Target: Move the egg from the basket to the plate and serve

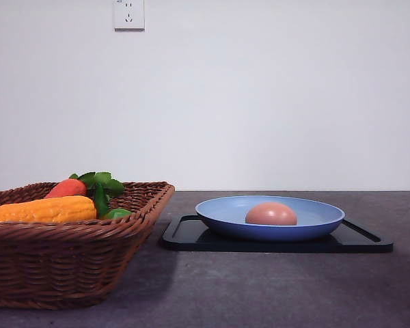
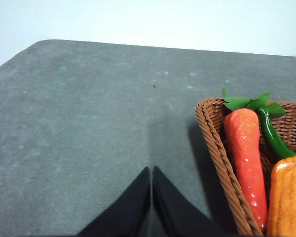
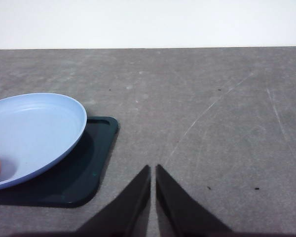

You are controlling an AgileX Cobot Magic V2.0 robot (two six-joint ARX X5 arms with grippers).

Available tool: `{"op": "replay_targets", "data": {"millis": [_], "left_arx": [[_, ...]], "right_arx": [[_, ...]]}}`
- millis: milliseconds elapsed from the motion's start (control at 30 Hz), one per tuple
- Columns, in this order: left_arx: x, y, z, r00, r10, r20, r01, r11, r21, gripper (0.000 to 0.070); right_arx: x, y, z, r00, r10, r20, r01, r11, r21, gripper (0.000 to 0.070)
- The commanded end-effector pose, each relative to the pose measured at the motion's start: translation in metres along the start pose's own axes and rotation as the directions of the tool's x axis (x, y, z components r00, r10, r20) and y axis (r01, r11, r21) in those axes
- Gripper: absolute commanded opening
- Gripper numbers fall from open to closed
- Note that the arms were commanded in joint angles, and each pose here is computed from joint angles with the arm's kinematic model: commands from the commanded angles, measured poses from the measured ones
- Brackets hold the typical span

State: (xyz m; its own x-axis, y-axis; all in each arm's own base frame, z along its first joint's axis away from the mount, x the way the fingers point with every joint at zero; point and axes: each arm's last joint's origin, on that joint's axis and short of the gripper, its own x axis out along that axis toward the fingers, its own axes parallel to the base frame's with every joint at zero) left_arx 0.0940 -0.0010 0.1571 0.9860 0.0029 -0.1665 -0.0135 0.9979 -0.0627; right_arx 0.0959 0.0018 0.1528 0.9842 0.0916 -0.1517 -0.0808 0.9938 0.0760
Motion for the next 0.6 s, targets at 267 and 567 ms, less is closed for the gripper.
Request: {"op": "replay_targets", "data": {"millis": [267, 567], "left_arx": [[0.0017, 0.0004, -0.0059, 1.000, 0.001, -0.022, -0.001, 1.000, -0.001, 0.0000], [0.0017, 0.0004, -0.0059, 1.000, 0.001, -0.022, -0.001, 1.000, -0.001, 0.0000]], "right_arx": [[0.0004, 0.0000, -0.0014, 1.000, 0.001, 0.001, -0.001, 1.000, 0.017, 0.0000], [0.0004, 0.0000, -0.0014, 1.000, 0.001, 0.001, -0.001, 1.000, 0.017, 0.0000]]}}
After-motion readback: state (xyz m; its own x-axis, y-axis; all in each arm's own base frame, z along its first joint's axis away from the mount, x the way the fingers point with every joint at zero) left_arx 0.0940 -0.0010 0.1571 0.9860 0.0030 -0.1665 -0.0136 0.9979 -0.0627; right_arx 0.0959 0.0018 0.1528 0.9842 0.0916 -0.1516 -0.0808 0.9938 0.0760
